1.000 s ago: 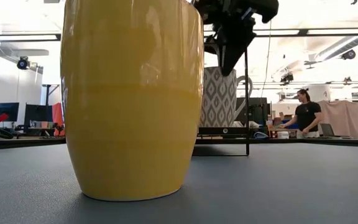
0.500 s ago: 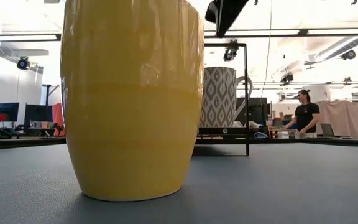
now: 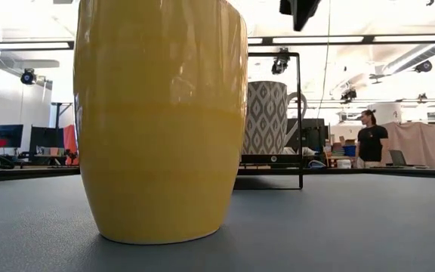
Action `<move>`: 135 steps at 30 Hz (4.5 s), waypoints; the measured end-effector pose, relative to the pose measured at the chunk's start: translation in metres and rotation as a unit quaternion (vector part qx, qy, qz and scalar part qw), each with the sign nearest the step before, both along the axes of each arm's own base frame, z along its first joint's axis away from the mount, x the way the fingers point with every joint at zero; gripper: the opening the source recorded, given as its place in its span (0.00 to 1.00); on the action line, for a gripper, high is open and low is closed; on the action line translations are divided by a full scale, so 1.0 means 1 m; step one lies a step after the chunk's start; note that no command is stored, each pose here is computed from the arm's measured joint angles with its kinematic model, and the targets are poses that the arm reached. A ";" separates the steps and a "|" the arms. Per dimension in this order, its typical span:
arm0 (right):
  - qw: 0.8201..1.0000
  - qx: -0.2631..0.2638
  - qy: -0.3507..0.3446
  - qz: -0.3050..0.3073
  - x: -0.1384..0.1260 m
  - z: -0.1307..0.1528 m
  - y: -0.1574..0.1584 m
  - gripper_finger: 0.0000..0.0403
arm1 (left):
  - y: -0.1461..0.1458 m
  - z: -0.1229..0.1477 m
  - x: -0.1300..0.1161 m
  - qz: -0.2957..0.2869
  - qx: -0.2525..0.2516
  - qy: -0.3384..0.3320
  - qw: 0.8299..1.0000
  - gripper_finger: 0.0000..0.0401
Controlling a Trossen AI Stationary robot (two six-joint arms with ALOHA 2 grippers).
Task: Place coffee mugs
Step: Put the yellow mug on the shelf
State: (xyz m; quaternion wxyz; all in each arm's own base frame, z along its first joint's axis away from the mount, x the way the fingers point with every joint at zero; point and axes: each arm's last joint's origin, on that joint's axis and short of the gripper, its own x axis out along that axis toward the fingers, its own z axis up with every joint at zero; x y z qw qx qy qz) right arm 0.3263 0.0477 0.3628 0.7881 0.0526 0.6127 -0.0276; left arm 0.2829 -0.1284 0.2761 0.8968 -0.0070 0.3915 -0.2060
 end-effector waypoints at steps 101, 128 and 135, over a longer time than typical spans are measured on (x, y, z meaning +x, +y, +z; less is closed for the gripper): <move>0.981 -0.065 -0.061 -0.172 -0.106 -0.037 -0.004 0.15 | 0.097 -0.052 -0.020 0.248 0.104 0.228 0.936 0.03; 0.990 -0.074 -0.046 -0.110 -0.125 -0.123 -0.007 0.15 | 0.086 -0.011 -0.008 0.091 0.175 0.194 0.961 0.31; 0.990 -0.079 -0.035 -0.113 -0.128 -0.134 -0.008 0.15 | 0.087 -0.012 -0.017 0.001 0.228 0.224 0.948 0.31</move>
